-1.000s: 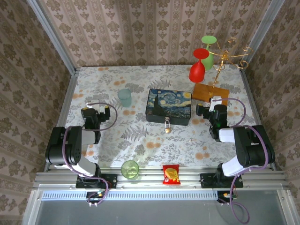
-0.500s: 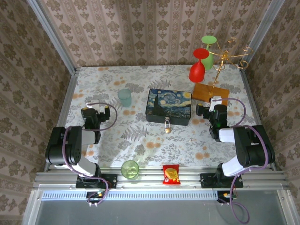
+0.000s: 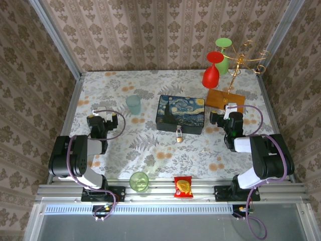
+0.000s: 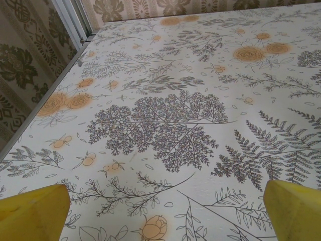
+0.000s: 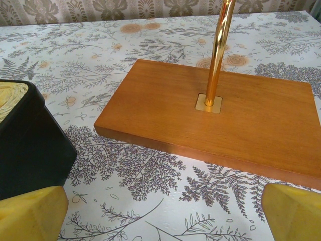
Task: Unlock the padlock with the key
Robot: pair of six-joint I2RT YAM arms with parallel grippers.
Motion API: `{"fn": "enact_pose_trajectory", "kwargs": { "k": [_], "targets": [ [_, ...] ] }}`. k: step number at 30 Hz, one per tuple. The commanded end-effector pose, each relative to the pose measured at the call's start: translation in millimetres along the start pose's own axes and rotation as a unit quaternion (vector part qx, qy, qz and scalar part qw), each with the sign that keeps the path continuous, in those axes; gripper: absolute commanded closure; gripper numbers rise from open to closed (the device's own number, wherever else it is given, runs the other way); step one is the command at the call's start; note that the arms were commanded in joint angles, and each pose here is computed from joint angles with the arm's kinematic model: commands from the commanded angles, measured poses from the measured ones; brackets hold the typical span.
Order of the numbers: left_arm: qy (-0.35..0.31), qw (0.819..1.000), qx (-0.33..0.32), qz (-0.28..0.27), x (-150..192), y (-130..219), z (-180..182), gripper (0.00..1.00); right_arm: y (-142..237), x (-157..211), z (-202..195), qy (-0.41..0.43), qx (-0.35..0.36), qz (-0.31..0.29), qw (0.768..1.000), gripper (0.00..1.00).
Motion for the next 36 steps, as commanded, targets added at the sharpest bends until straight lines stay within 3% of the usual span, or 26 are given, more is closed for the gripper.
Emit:
{"fn": "enact_pose_trajectory", "kwargs": {
  "k": [1,6,10,17,20,23,28,32,36],
  "targets": [
    [-0.002,1.0,-0.006,-0.017,-10.9,-4.6,4.0,0.0,-2.0,-10.1,-0.8,0.004,0.009,-0.02,1.0,0.0],
    [0.002,0.999,-0.027,-0.024,-15.3,1.1,9.9,0.0,0.3,-15.3,2.7,0.006,0.0,-0.015,1.0,0.0],
    [0.004,0.998,-0.061,-0.015,-46.7,20.8,25.5,0.0,17.1,-41.2,0.7,-0.002,0.018,-0.017,1.0,0.0],
    [0.098,0.994,-0.028,-0.047,-86.9,46.5,24.8,0.0,46.9,-62.5,8.4,-0.084,0.003,0.013,0.996,0.0],
    [0.162,0.985,0.022,-0.063,-93.5,62.6,14.2,0.0,64.1,-61.8,22.6,-0.125,-0.039,0.049,0.99,0.0],
    [0.247,0.962,0.095,-0.073,-113.0,92.2,1.1,0.0,80.2,-51.8,28.9,-0.183,-0.07,0.077,0.978,0.0],
    [0.258,0.937,0.212,-0.105,-153.5,154.5,-37.7,0.0,103.5,-20.0,40.7,-0.244,-0.102,0.161,0.951,0.0],
    [0.27,0.918,0.275,-0.096,-155.2,178.3,-66.5,0.0,118.0,16.4,51.5,-0.258,-0.114,0.251,0.926,0.05],
    [0.283,0.899,0.325,-0.076,-151.2,191.4,-96.5,0.0,129.2,54.7,52.1,-0.228,-0.087,0.309,0.919,0.1]
  ]
}}
Point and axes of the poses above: each hand's point on the last joint's axis, 136 mm out from that joint toward the fingers, its own y axis back along the fingers, its own z axis along the line the jaws close on, x = y × z, the point moved 2 cm from there along y, back along the fingers, and after that the axes turned 8 degrees about -y, right-handed, at the moved point
